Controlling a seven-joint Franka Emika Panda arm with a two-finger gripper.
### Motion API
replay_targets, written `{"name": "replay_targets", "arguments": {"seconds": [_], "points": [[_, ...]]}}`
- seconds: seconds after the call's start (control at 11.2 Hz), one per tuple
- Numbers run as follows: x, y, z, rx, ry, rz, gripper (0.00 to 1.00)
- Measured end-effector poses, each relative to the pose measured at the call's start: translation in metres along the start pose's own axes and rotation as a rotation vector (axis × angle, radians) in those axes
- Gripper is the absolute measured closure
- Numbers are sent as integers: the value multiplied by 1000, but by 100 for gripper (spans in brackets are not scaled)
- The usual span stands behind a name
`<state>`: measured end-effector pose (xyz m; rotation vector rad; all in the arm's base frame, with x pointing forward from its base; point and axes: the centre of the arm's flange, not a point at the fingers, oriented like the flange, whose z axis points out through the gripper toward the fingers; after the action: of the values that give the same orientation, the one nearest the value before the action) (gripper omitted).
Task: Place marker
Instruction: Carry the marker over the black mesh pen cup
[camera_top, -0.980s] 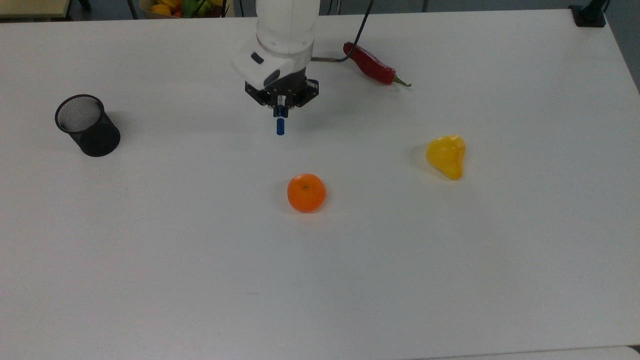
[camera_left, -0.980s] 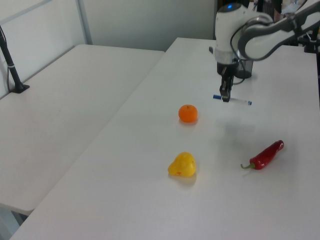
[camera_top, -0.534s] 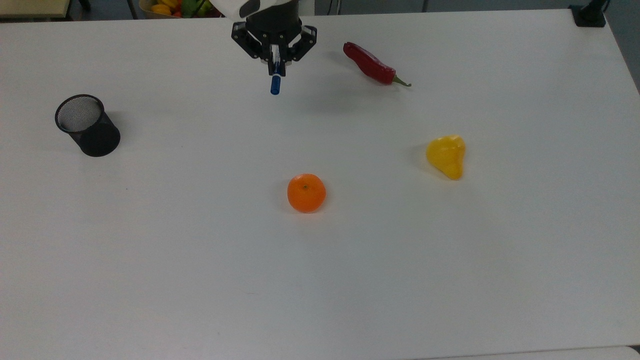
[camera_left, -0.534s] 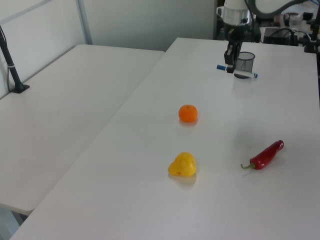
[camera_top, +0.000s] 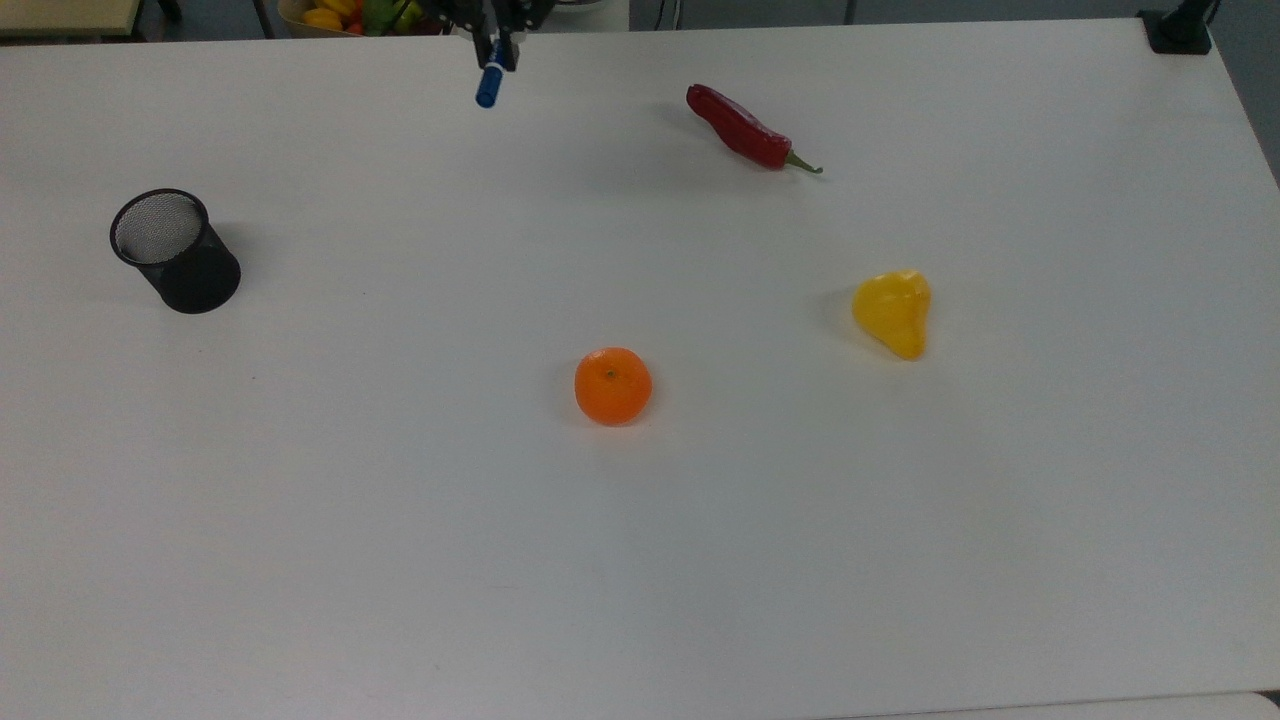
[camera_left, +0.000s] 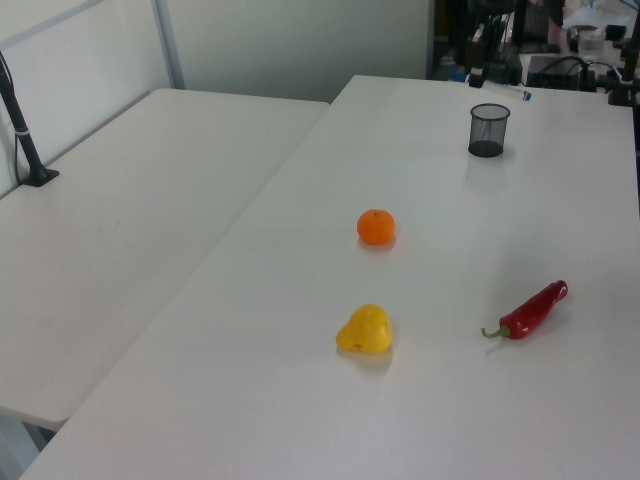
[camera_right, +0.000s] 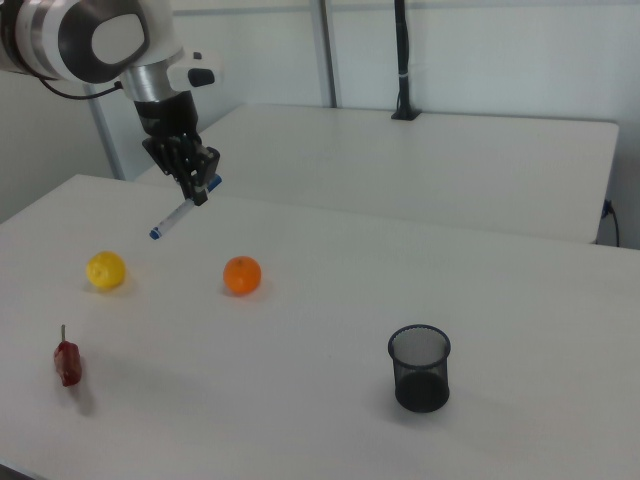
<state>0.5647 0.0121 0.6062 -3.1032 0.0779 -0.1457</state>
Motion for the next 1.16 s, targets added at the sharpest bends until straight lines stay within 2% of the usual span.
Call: {"name": "replay_targets", "arguments": {"seconds": [0.27, 0.53, 0.8, 1.16], "points": [[1, 67, -11, -6, 38, 25, 84], [9, 117, -21, -27, 156, 64, 84], [16, 174, -15, -75, 292, 113, 84], [22, 241, 22, -165, 418, 187, 84]]}}
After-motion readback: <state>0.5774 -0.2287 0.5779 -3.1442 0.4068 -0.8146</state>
